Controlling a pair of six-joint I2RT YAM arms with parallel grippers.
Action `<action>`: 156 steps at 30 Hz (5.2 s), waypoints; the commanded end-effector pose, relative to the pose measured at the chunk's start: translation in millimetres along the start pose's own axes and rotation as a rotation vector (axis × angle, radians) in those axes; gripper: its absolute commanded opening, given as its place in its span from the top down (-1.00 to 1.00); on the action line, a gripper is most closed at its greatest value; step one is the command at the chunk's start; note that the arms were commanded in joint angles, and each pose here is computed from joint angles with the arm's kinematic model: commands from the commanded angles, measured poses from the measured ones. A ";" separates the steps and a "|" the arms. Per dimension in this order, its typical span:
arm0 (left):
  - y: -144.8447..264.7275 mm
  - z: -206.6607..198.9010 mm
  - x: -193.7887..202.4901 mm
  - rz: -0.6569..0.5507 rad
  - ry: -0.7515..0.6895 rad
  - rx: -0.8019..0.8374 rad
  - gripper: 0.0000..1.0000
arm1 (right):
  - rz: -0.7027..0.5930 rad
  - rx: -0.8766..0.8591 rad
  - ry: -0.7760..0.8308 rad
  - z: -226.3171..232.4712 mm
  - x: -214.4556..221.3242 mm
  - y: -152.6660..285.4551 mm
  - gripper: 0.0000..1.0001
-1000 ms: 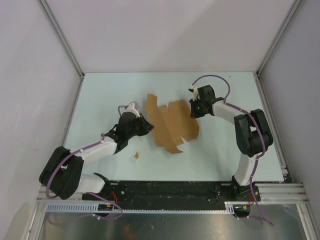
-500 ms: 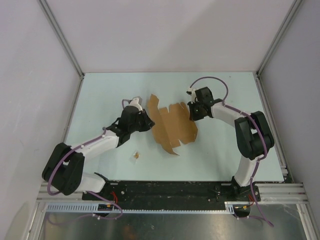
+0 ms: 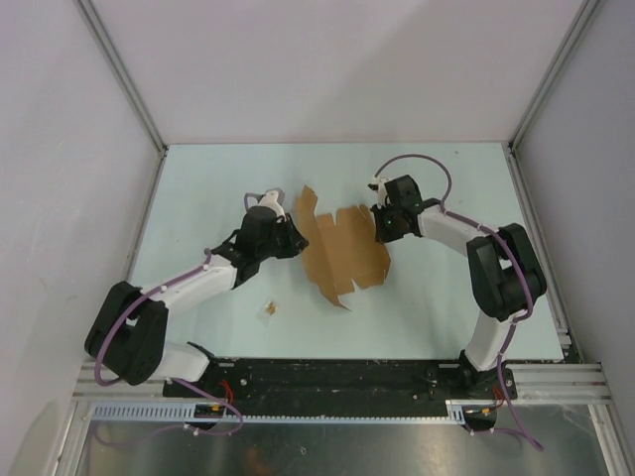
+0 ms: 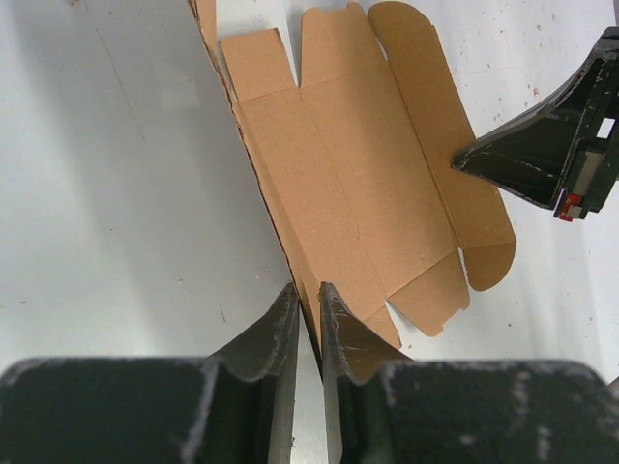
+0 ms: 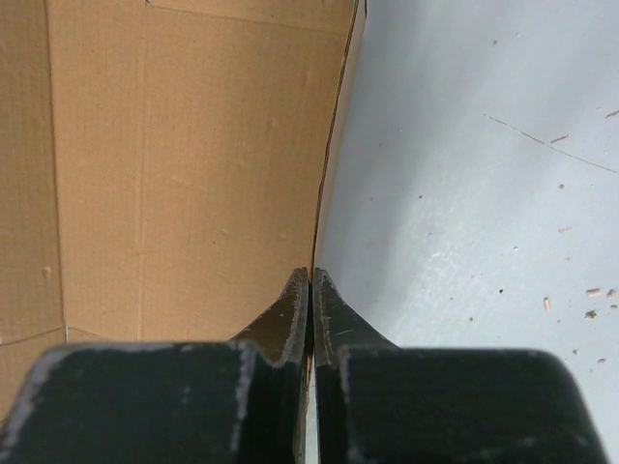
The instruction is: Fold the paper box
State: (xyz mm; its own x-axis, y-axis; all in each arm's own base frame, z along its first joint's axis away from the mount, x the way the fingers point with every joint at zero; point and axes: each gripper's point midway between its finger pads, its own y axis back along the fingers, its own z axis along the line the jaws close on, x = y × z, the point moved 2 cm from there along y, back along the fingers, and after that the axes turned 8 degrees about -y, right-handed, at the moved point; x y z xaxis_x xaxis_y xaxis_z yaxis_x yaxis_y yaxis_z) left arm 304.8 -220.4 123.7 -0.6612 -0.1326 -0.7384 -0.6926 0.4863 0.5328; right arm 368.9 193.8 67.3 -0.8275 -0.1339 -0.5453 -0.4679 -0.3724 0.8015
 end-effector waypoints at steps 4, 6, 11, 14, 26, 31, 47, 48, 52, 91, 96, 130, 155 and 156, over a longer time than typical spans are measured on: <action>3.8 -26.3 -24.8 -0.031 -0.017 0.098 0.64 | -0.010 -0.084 0.010 24.9 0.6 13.4 1.00; 4.0 -34.1 -29.7 -0.034 -0.019 0.125 0.63 | -0.010 -0.090 0.009 26.2 1.3 12.9 1.00; -4.7 -43.7 -31.9 -0.019 -0.026 0.146 0.60 | -0.009 -0.095 0.011 28.8 1.9 11.2 1.00; -13.7 -47.9 -25.7 0.010 -0.027 0.153 0.59 | -0.006 -0.095 0.010 29.2 3.1 11.1 1.00; -23.0 -46.0 -18.9 0.031 -0.050 0.128 0.13 | -0.003 -0.092 0.013 29.1 5.5 10.9 1.00; -19.5 -44.2 -15.0 0.042 -0.055 0.122 -0.09 | 0.000 -0.092 0.013 29.5 6.7 10.8 1.00; -18.7 -24.9 4.5 0.071 -0.062 0.054 -0.57 | 0.008 -0.103 0.017 31.8 12.3 8.2 1.00; -19.4 -24.2 5.2 0.074 -0.060 0.053 -0.58 | 0.008 -0.105 0.018 32.6 12.5 8.4 1.00; -21.5 -23.8 6.5 0.081 -0.064 0.053 -0.72 | 0.012 -0.105 0.015 31.8 14.3 8.1 1.00; 16.3 -25.3 2.8 0.024 -0.064 0.069 -0.99 | -0.060 -0.172 0.077 60.9 1.0 50.4 1.00; 17.3 -26.3 1.0 0.018 -0.064 0.072 -0.95 | -0.063 -0.196 0.091 73.3 2.8 54.1 1.00; 33.3 -22.2 19.9 0.036 -0.042 0.098 -0.86 | -0.206 -0.066 0.202 90.4 -11.3 103.5 0.97; 15.5 -8.8 53.8 0.103 -0.021 0.091 0.64 | -0.155 0.095 0.295 90.7 -9.8 94.9 0.96; 15.7 -8.9 52.8 0.101 -0.019 0.091 0.69 | -0.156 0.104 0.297 90.6 -10.6 94.5 0.96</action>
State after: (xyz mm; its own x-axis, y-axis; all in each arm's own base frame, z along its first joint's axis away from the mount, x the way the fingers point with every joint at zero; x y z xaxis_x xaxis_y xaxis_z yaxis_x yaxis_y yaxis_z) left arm 253.6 -222.1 91.9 -0.7369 -0.0511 -0.6741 -0.5845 0.5493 0.5972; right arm 298.4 236.2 154.4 -0.6599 -0.3535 -0.6630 -0.5835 -0.3147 0.7487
